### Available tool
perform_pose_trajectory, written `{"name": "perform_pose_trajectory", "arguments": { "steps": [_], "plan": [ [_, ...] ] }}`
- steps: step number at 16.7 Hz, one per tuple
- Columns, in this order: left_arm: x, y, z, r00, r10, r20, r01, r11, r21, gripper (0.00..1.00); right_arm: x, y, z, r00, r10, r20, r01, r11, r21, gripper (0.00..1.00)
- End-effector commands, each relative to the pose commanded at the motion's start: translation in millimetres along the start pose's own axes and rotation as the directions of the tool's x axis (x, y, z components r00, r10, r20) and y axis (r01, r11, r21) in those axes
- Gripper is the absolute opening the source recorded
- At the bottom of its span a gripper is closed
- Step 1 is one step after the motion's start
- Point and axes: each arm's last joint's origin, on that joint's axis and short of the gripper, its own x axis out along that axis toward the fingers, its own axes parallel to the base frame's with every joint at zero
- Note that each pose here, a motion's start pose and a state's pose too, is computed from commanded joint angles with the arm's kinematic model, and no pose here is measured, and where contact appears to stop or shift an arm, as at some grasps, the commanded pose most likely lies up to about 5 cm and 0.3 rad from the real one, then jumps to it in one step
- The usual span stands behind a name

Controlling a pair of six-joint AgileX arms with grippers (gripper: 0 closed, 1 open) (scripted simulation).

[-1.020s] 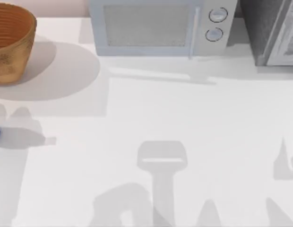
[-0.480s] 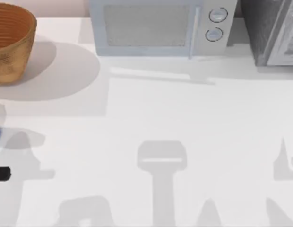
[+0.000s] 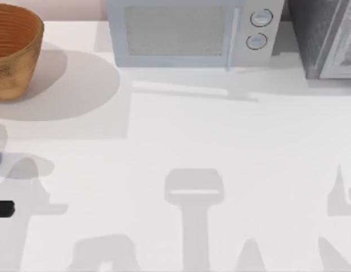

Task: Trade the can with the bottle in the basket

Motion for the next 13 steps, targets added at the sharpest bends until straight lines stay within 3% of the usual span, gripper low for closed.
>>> {"name": "perform_pose_trajectory", "arguments": {
  "steps": [3,6,13],
  "plan": [
    [3,-5,14,0.995,-0.098,0.004,0.098,0.995,0.001,0.0,0,0,0,1.0,0.0,0.0,0.0,1.0,0.0,1.0],
    [10,-12,36,0.971,-0.237,0.009,0.237,0.971,0.005,0.0,0,0,0,1.0,0.0,0.0,0.0,1.0,0.0,1.0],
    [46,-33,77,0.851,-0.526,0.0,0.526,0.851,0.006,0.0,0,0,0,1.0,0.0,0.0,0.0,1.0,0.0,1.0]
  ]
}}
